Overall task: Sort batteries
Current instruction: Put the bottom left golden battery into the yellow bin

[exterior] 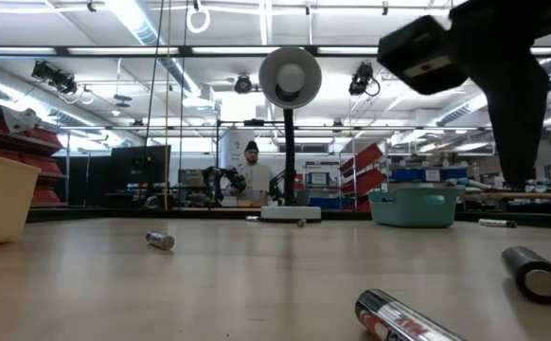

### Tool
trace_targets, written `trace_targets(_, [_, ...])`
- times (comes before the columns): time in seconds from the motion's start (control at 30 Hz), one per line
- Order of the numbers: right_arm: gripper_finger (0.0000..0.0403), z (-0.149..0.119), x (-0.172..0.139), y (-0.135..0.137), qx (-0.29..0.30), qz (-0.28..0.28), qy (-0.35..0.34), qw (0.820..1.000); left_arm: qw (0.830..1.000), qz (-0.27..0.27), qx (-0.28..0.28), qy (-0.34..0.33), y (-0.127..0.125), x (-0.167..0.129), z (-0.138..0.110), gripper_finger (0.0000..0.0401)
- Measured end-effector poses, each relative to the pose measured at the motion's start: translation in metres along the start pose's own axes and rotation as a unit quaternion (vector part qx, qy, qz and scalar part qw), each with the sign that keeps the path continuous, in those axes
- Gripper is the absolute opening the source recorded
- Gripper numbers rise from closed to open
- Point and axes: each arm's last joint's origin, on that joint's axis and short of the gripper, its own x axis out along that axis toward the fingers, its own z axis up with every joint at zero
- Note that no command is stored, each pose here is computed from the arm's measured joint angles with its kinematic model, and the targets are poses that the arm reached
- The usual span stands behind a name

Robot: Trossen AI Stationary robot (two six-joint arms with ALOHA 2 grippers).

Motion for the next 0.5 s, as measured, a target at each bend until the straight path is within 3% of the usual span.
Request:
trace_targets(0.2, [0.011,0.0,0.004,0.001,-0.027,-0.02,-0.013,0.999,1.0,0.009,-0.015,-0.003,-0.002,0.015,-0.007,0.0181])
trace_targets(0.5, [0.0112,-0.039,0.043,0.007,-0.057,0.019,-0.017,0.998,0.999,-0.018,-0.028,0.002,-0.009,0.023,-0.017,0.0181])
